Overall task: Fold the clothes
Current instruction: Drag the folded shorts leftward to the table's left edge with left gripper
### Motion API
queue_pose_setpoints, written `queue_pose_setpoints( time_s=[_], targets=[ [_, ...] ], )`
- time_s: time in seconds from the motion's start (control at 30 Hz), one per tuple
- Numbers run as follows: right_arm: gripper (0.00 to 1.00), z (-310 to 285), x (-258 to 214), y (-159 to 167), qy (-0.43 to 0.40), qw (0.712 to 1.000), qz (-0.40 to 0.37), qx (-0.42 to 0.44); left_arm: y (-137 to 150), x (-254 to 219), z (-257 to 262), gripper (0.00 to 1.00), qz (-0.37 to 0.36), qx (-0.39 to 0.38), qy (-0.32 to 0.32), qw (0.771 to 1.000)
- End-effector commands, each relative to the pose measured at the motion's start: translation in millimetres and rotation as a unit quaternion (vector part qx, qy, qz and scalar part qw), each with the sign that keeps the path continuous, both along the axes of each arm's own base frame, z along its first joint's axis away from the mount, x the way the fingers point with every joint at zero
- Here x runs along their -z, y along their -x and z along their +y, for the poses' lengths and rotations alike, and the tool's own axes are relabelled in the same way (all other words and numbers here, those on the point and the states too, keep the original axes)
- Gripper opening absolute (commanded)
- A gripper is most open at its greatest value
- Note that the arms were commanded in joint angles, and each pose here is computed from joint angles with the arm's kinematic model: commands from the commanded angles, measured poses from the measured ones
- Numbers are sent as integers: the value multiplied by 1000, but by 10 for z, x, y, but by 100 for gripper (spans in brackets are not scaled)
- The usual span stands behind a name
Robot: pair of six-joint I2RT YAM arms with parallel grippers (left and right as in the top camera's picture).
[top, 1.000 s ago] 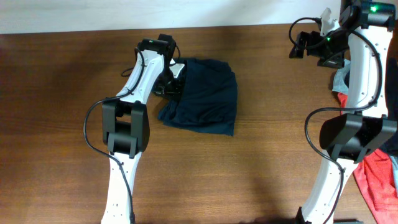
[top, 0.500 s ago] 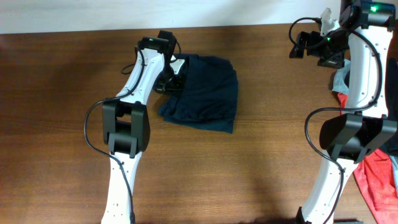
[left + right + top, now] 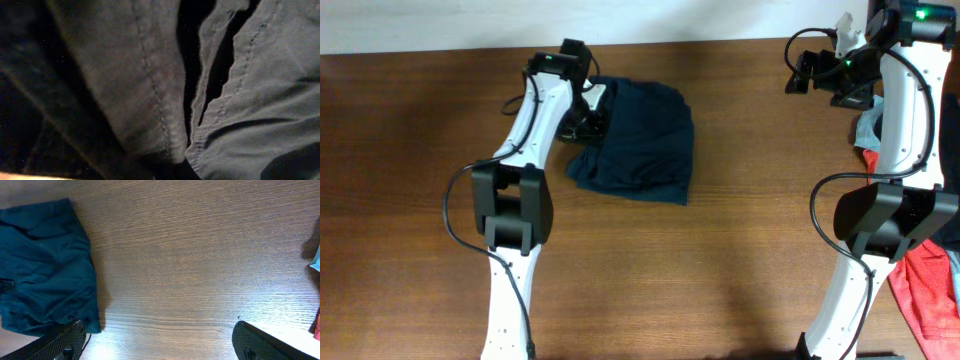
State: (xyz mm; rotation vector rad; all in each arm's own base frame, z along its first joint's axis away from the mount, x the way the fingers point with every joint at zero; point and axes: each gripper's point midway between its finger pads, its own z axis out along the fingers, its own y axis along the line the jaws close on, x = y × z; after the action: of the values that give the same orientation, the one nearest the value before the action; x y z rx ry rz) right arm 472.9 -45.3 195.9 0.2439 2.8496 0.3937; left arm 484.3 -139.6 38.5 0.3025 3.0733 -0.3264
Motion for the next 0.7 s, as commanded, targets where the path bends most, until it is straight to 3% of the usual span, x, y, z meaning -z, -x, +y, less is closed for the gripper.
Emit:
queue_pose_setpoints(
  time_s=[0.0, 0.33, 0.67],
  targets=[
    [99, -6, -2, -2, -1, 1000, 0, 1, -157, -294, 159, 1, -38, -36, 4, 999],
    [99, -6, -2, -2, -1, 1000, 0, 1, -387, -445, 653, 1, -52, -140, 61, 987],
    [99, -6, -2, -2, -1, 1000, 0, 1, -688, -918, 1665, 1, -115, -310, 118, 936]
  ],
)
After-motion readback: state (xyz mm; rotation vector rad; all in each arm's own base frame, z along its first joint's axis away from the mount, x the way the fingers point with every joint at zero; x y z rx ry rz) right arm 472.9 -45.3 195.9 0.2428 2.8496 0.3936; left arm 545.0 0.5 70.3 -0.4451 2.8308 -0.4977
